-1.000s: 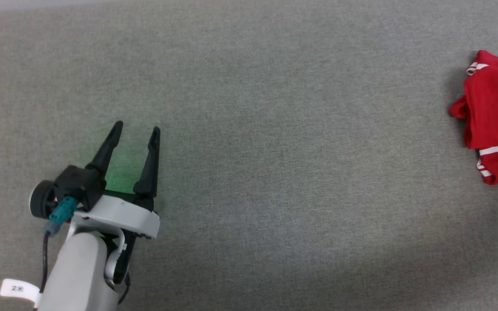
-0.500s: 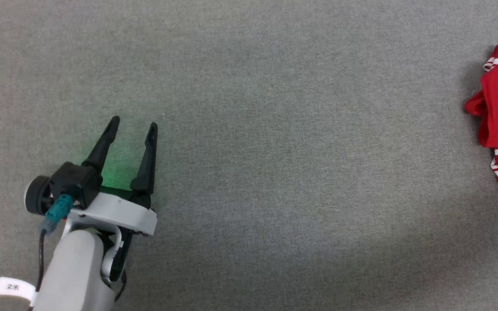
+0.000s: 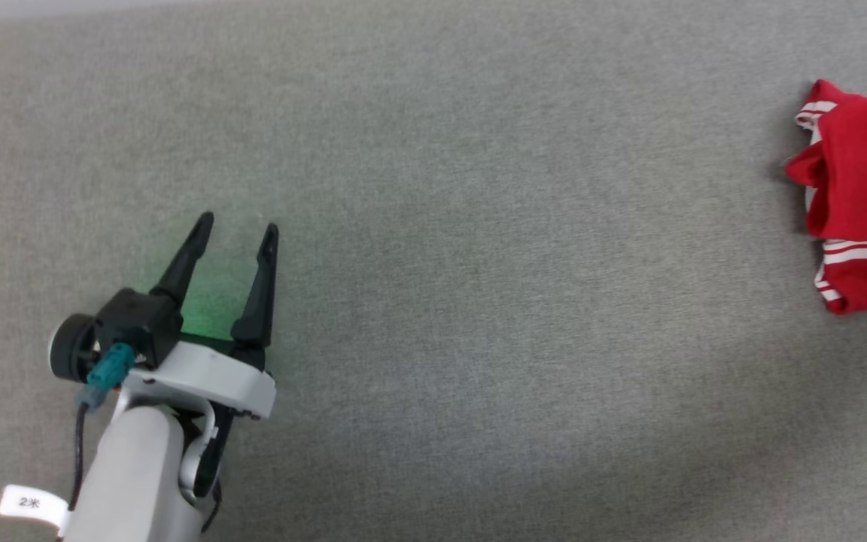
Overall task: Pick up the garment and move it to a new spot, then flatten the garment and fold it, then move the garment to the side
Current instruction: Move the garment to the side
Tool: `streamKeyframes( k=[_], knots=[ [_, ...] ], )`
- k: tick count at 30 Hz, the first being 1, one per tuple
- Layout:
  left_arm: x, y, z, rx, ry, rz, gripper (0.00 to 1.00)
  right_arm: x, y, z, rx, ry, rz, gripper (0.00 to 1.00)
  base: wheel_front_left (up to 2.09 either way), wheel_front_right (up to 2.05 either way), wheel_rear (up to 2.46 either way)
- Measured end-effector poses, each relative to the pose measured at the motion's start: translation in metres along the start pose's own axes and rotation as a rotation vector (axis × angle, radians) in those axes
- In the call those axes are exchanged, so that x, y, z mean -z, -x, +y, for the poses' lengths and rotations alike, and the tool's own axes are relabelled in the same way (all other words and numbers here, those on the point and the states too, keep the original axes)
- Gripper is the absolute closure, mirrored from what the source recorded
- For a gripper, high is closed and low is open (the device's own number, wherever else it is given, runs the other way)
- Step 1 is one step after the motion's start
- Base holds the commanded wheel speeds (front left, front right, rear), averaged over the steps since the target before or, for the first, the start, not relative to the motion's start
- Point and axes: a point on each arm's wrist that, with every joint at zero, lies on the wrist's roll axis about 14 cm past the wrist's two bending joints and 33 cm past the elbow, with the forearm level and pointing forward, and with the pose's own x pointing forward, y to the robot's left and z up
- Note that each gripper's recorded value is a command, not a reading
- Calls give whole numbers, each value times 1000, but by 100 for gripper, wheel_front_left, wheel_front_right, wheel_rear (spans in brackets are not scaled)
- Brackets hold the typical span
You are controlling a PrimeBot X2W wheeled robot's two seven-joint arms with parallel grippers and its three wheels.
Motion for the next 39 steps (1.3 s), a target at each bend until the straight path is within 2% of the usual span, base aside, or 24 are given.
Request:
streamKeyframes(
  k=[13,21,29,39],
  knots=[
    [-24,11,-28,40,12,-33,0,-32,37,-15,14,-46,-166,0,0,0,0],
    [-44,32,-30,7,24,-63,0,-52,65,-15,0,-93,-305,0,0,0,0],
    [-61,61,-22,-52,17,-91,0,-63,88,9,-57,-162,-418,0,0,0,0],
    [-78,119,24,-222,-18,-129,0,-94,102,68,-192,-228,-538,0,0,0,0]
  ],
)
